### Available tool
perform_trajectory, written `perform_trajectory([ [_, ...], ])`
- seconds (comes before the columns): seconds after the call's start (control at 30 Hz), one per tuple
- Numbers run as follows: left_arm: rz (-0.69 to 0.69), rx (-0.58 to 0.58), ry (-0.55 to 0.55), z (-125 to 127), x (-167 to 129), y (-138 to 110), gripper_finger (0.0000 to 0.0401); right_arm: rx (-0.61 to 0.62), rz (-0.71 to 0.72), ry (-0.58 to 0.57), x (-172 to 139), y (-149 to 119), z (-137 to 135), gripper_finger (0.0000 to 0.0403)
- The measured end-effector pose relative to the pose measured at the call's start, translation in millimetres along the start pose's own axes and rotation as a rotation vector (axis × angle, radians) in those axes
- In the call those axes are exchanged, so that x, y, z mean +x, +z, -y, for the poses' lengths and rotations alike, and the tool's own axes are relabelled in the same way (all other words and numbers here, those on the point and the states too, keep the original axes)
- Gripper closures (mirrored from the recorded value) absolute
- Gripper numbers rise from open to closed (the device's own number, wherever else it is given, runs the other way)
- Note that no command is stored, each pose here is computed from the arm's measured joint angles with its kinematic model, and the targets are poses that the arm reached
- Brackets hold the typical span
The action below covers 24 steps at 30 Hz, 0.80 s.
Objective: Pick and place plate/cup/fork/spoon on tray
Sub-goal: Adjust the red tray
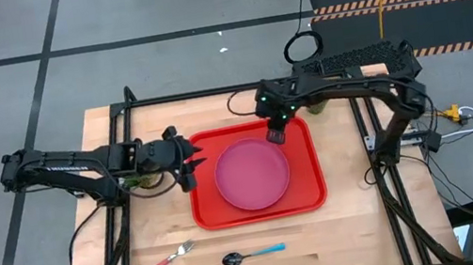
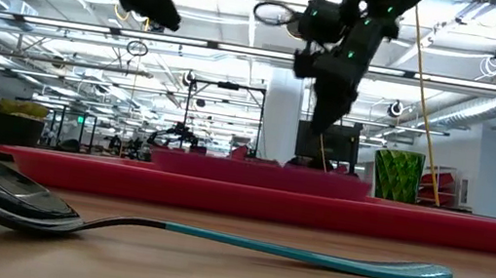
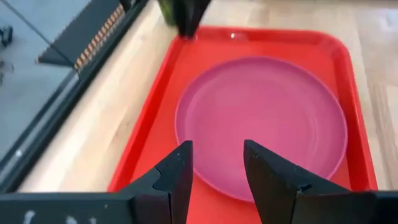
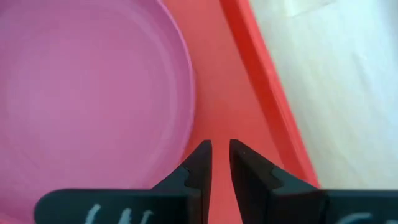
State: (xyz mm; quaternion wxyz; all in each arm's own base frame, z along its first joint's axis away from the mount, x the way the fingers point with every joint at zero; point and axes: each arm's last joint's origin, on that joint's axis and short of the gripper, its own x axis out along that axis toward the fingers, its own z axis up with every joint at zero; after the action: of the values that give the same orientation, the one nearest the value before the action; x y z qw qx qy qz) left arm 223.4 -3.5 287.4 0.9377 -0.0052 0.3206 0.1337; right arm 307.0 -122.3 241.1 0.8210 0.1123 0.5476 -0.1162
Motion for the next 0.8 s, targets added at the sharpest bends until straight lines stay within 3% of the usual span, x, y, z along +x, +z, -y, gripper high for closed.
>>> perform_trajectory([
  [0.2, -0.126, -0.064, 0.023, -1.9, -0.8, -12.6, 0.0256, 0.052, -0.034, -0.019, -21.2, -35.4, -9.0, 0.0353],
  [0.37, -0.15, -0.072, 0.032, -2.4, -1.2, -15.1, 0.0256, 0.156, -0.072, -0.012, -17.4, -82.9, -16.7, 0.0353],
  [0.5, -0.159, -0.094, 0.1, -8.0, -0.6, -16.3, 0.0256, 0.253, -0.054, -0.008, -12.9, -115.8, -19.6, 0.0353],
  [0.8, -0.177, -0.132, 0.183, -24.4, 2.3, -16.8, 0.0256, 0.327, -0.031, -0.003, -12.7, -154.6, -20.0, 0.0353],
])
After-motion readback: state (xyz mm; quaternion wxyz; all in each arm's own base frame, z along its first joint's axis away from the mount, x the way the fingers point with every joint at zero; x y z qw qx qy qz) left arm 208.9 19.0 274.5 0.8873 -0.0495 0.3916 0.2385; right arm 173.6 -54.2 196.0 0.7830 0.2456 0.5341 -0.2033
